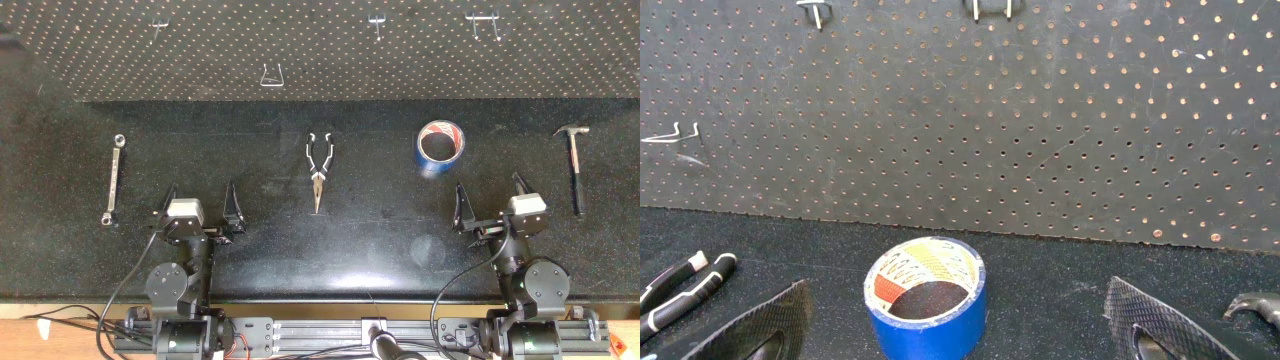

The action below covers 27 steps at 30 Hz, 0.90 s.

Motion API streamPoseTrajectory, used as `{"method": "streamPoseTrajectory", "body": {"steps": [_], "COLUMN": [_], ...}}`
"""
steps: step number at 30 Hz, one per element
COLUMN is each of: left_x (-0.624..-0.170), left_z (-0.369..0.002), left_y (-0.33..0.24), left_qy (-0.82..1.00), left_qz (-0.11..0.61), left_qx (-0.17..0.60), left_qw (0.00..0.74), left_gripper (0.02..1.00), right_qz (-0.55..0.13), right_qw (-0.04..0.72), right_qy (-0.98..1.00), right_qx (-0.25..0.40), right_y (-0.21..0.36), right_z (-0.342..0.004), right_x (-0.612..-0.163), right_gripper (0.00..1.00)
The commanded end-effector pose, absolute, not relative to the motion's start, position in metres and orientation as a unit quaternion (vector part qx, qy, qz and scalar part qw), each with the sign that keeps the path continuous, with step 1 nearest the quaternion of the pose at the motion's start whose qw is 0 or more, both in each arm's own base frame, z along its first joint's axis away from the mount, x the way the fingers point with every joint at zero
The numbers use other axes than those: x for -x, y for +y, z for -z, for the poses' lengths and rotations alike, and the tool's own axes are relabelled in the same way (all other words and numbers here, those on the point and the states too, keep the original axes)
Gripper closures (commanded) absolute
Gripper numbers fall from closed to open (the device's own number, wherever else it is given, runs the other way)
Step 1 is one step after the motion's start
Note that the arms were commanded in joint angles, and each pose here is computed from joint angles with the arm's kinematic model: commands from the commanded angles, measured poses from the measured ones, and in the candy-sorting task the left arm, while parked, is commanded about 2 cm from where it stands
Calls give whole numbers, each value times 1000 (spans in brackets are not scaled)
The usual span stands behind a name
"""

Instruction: Place Tools Onto Pegboard

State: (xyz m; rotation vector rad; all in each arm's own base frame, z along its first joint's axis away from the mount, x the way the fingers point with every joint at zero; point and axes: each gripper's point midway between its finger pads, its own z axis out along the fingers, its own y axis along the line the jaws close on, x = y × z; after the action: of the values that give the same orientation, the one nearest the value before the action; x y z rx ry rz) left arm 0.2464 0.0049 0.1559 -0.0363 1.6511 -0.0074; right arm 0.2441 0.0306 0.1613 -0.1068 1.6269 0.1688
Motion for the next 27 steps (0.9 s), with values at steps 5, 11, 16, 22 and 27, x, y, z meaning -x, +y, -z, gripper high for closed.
{"method": "streamPoseTrajectory", "body": {"steps": [5,11,16,22,27], "left_x": [-246,-246,-246,-246,-246], "left_z": [-155,-155,-155,-155,-155], "left_y": [2,2,2,2,2], "left_qy": [735,735,735,735,735], "left_qz": [6,6,6,6,6], "left_qx": [8,8,8,8,8], "left_qw": [678,678,678,678,678], "left_gripper": [23,25,23,23,23], "right_qz": [-73,-73,-73,-73,-73], "right_qw": [683,683,683,683,683], "right_qy": [724,724,724,724,724], "right_qx": [54,54,53,54,54], "right_y": [32,32,32,32,32], "right_z": [-161,-161,-161,-161,-161], "right_x": [-243,-243,-243,-243,-243], "right_gripper": [42,42,42,42,42]}}
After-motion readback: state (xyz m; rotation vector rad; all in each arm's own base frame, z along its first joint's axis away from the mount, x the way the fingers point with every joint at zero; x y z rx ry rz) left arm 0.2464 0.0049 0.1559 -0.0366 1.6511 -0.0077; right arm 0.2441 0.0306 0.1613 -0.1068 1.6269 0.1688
